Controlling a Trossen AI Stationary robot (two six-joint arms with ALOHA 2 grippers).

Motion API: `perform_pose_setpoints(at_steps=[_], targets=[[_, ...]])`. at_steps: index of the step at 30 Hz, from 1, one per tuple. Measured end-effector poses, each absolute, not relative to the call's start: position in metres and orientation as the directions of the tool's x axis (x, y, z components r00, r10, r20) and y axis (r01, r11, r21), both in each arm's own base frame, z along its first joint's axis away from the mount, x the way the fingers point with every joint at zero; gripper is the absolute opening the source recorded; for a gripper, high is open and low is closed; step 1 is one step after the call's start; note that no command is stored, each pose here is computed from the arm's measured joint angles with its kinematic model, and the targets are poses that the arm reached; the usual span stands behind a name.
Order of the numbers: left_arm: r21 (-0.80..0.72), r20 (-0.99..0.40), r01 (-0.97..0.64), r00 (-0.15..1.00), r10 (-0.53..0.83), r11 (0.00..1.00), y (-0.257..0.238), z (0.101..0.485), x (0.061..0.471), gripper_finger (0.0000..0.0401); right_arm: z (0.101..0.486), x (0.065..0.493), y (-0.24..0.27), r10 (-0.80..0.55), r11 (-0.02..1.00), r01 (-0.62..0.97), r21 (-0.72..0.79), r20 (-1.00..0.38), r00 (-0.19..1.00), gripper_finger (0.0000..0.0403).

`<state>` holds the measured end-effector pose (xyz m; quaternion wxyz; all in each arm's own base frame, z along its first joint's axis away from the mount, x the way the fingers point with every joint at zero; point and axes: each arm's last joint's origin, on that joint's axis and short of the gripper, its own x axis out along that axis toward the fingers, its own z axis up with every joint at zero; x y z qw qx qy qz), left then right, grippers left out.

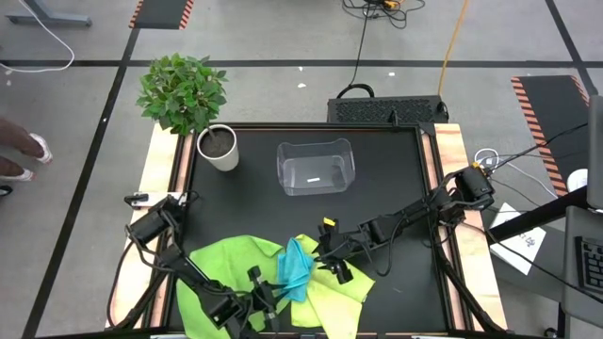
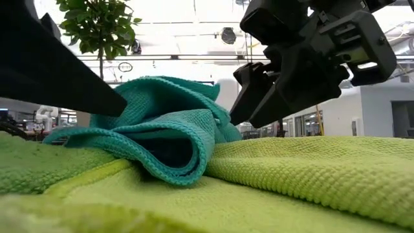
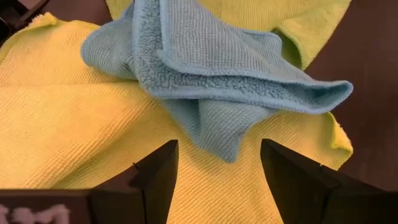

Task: Fold microfiber towels
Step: Fold the blue towel

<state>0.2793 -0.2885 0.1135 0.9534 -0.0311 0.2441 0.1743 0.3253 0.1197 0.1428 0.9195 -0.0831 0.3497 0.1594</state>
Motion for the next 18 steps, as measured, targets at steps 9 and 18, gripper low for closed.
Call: perform_pose_setpoints(at_steps=[9, 18], targets=[[0.054, -0.455, -0.351, 0.825, 0.336, 0.935, -0.292, 0.119, 0.27, 0.0088, 0.139, 0.324, 0.113, 0.228, 0.941, -0.337, -0.041, -0.659, 0.717, 0.0222], [0.077, -0.513, -0.356, 0.787, 0.343, 0.931, -0.279, 0.118, 0.279, 0.0088, 0.134, 0.321, 0.111, 0.263, 0.942, -0.336, 0.003, -0.63, 0.731, 0.0222]])
